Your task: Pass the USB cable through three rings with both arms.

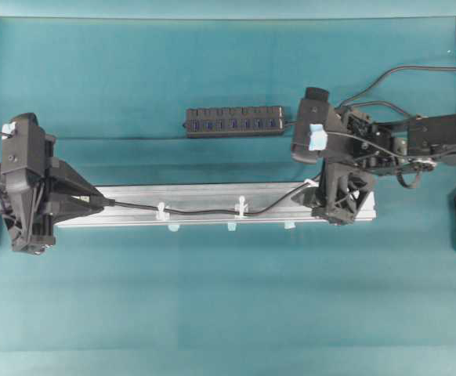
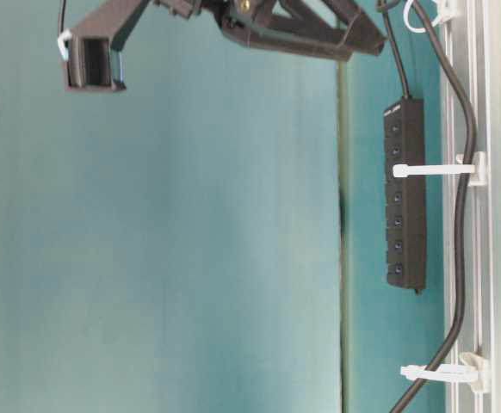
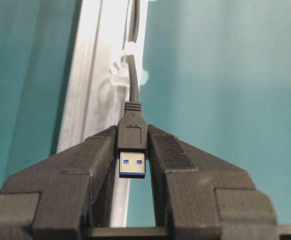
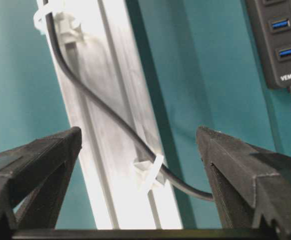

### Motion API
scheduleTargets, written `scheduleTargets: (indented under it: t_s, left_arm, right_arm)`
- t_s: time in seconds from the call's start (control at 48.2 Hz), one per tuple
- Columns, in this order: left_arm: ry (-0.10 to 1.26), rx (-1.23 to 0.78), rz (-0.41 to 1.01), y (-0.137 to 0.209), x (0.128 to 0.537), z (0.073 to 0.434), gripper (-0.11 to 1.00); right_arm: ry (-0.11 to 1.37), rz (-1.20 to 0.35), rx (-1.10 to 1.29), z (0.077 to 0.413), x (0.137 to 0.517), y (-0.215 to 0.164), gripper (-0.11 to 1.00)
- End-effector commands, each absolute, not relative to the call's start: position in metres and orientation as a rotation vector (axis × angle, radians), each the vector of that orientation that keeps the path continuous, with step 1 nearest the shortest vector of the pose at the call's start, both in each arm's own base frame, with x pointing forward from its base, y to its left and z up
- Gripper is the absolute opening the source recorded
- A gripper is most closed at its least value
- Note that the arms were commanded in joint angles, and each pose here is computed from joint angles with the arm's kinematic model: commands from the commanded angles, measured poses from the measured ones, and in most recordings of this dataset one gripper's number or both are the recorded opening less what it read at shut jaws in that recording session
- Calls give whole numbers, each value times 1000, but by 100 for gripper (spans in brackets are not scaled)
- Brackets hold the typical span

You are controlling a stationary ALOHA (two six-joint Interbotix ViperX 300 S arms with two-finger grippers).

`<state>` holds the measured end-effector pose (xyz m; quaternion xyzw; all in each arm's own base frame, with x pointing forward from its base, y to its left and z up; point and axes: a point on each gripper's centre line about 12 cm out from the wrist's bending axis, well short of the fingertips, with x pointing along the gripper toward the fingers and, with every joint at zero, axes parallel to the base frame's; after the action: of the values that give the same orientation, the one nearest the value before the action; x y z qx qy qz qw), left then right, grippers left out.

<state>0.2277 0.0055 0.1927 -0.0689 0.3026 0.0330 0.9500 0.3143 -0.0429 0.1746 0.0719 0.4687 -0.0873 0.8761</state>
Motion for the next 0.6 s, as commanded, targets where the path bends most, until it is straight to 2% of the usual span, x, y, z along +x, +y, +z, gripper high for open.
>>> scheduleTargets:
  t_s: [0.0, 0.228, 0.581]
  left_arm:
    - [587, -138, 63, 5, 233, 202, 23]
    - [584, -138, 62, 5, 233, 203, 23]
    - [573, -128, 63, 6, 234, 205, 23]
  right_arm:
    - [949, -187, 162, 181, 312, -42, 91]
    - [949, -193, 194, 179, 296, -36, 91]
    - [826, -168, 186, 187, 292, -31, 88]
